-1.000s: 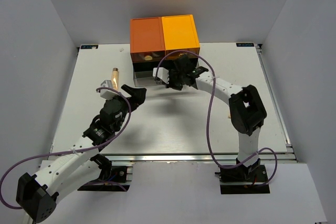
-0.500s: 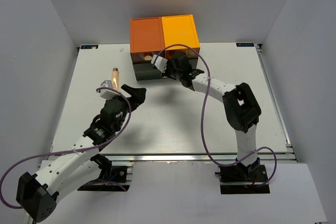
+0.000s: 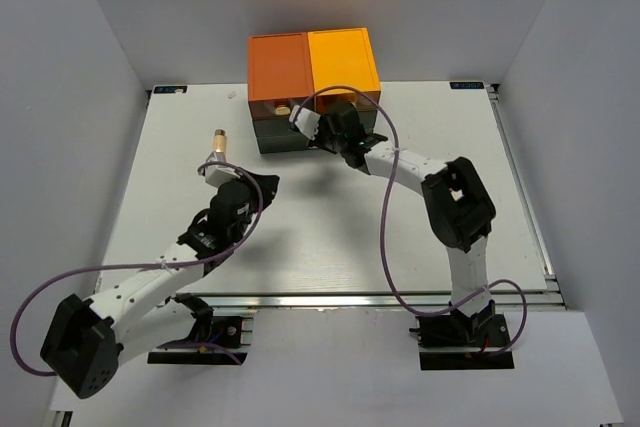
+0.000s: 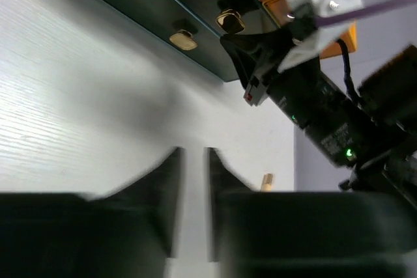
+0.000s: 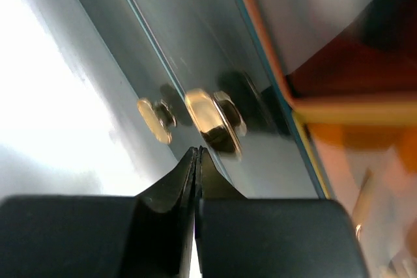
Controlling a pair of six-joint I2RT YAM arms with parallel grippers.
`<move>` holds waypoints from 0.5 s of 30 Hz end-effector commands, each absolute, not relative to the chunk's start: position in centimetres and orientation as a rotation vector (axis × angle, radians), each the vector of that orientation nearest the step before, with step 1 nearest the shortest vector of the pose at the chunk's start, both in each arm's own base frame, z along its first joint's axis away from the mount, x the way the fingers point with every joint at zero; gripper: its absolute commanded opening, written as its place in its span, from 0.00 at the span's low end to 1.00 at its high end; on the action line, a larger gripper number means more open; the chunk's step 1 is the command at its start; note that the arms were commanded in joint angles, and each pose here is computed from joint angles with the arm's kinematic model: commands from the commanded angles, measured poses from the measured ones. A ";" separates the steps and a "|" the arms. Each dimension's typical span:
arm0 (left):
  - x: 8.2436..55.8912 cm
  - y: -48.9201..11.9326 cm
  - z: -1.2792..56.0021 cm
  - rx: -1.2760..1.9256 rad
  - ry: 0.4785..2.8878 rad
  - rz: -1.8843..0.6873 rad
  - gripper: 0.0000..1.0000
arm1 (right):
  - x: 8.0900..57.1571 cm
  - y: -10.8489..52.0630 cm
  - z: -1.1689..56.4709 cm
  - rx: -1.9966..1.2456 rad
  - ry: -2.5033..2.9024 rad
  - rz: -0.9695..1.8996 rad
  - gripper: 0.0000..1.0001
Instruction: Organize the makeup
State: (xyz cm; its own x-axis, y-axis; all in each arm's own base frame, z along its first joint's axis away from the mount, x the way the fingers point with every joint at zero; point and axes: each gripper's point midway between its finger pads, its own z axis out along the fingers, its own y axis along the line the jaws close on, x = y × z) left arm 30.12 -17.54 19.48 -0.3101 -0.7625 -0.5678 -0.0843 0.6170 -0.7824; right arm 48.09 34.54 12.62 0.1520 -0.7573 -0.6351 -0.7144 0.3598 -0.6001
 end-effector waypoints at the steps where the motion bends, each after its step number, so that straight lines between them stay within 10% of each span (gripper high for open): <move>1: 31.4 -19.4 20.2 -0.721 1.741 -0.896 0.22 | 47.4 33.2 21.4 -1.192 1.477 0.013 0.00; 4: 33.1 -21.3 18.4 -0.760 1.772 -0.934 0.14 | 44.0 31.9 24.6 -1.186 1.471 0.220 0.00; 8: 35.5 -23.1 15.7 -0.864 1.769 -0.978 0.45 | 40.3 26.8 28.5 -1.130 1.512 0.647 0.78; 15: 41.7 -25.5 11.8 -0.975 1.711 -1.016 0.68 | 36.6 20.8 28.8 -1.007 1.520 0.904 0.81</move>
State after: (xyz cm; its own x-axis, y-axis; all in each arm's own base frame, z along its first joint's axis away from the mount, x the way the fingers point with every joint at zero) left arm 38.43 -24.03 8.47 -0.3605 -0.8497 -0.3847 -0.2617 0.4880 -0.8327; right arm 41.39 19.34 31.13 0.0416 -0.2297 -0.9724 -0.8459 0.5099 -0.1566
